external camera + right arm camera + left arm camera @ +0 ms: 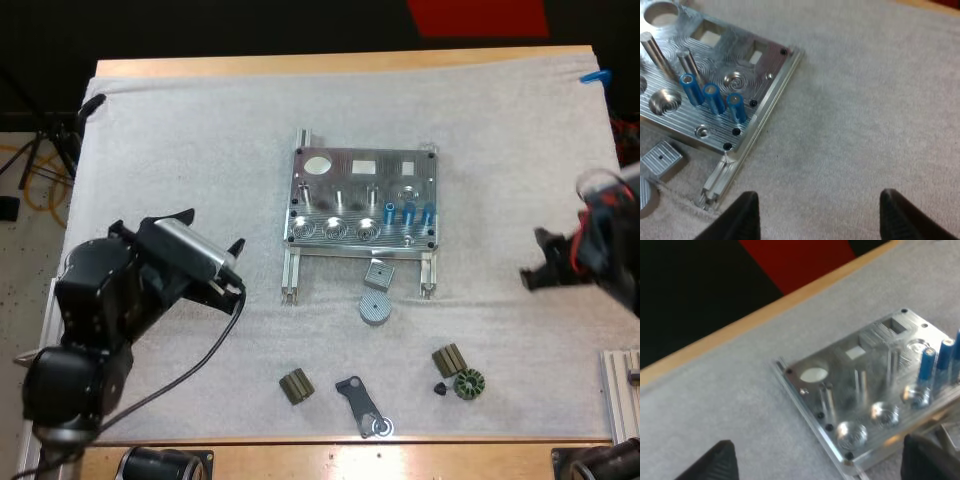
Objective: Load cells from right to left
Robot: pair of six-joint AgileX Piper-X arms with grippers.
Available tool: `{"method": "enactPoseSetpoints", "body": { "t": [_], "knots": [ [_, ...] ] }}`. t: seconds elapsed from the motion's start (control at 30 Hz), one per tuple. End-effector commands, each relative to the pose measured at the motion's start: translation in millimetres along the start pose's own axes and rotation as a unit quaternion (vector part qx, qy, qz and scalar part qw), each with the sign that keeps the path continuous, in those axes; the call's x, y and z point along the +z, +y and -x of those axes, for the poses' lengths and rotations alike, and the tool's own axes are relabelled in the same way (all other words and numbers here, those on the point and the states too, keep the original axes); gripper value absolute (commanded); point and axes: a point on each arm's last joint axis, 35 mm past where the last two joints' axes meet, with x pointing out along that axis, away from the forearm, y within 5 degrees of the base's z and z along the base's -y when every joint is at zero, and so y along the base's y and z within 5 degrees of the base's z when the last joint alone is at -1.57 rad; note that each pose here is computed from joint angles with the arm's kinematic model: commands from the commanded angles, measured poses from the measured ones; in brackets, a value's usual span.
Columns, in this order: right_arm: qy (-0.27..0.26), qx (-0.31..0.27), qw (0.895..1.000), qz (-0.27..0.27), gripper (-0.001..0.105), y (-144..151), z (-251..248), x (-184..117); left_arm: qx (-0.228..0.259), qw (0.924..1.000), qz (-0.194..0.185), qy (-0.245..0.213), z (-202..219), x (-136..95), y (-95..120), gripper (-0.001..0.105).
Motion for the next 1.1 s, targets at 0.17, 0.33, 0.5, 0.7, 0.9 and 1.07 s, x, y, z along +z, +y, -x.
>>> {"method": "enactPoseSetpoints", "body": {
  "t": [0.17, 0.33, 0.5, 0.7, 0.9, 1.07],
  "knots": [
    [-0.045, -0.016, 0.999, -0.004, 0.052, 15, 19, -43, 0.038, 0.9970, -0.022, -0.064, 39, 3, -7, 0.066],
    [-0.106, -0.041, 0.994, -0.010, 0.052, 24, 40, -69, 0.059, 0.9950, -0.024, -0.077, 69, -9, -15, 0.066],
    [-0.161, -0.061, 0.985, -0.017, 0.052, 27, 68, -84, 0.071, 0.9912, -0.035, -0.106, 100, -22, -23, 0.066],
    [-0.219, -0.063, 0.971, -0.074, 0.052, 31, 93, -99, 0.088, 0.9830, -0.031, -0.158, 137, -41, -34, 0.066],
    [-0.230, -0.058, 0.965, -0.112, 0.052, 39, 98, -119, 0.099, 0.9753, 0.009, -0.197, 152, -73, -39, 0.066],
    [-0.227, -0.053, 0.965, -0.124, 0.052, 46, 105, -138, 0.116, 0.9829, 0.040, -0.137, 136, -93, -35, 0.066]
  ]
}}
